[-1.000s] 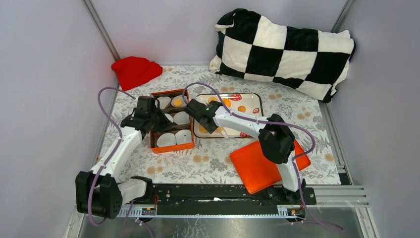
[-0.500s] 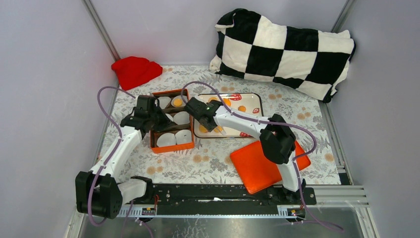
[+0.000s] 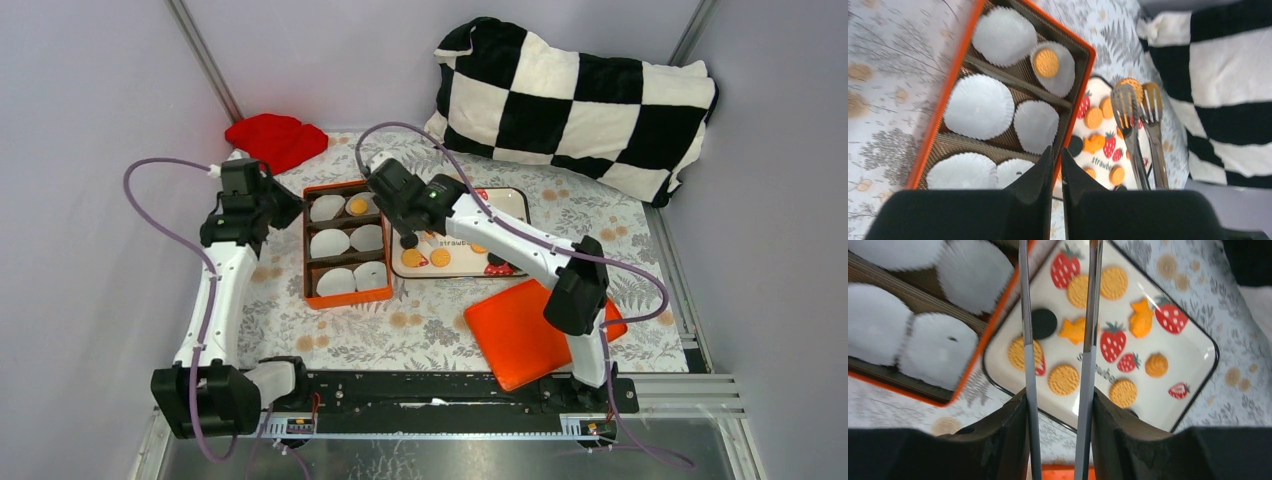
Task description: Pack the cookies
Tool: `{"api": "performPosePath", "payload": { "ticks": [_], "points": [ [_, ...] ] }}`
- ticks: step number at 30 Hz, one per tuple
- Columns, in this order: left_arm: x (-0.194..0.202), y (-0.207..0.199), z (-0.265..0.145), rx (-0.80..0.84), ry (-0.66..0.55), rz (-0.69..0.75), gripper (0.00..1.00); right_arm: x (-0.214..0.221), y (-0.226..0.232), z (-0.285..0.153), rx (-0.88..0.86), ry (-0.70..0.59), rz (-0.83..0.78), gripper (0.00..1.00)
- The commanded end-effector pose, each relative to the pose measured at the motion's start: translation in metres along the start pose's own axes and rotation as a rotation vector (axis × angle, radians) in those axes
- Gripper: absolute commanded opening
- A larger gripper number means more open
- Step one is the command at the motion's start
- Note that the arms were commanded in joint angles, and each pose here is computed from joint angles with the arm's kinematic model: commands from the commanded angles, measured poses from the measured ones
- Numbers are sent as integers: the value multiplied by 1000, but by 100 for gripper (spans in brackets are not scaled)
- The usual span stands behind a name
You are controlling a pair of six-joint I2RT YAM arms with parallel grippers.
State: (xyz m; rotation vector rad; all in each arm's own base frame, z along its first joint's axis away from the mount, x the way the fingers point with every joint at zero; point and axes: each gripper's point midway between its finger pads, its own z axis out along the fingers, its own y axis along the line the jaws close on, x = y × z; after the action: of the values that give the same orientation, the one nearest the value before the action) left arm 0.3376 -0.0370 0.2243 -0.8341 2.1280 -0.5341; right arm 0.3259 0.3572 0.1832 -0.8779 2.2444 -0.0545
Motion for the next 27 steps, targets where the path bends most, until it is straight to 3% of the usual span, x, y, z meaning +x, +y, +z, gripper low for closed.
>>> {"api": "performPosePath", "payload": {
  "ticks": [1,9,21,27],
  "points": [
    [-26,2,-18,10,-54,-69,13,-55,31,-22,-146,-136,38,0],
    [-15,13,-20,1,-34,-33,13,-82,86,17,-297,-179,46,0],
    [-6,24,-17,-12,-23,-6,13,-89,116,59,-346,-222,60,0],
    [-3,27,-15,-19,-15,3,13,-89,110,77,-273,-225,49,16]
  ]
}}
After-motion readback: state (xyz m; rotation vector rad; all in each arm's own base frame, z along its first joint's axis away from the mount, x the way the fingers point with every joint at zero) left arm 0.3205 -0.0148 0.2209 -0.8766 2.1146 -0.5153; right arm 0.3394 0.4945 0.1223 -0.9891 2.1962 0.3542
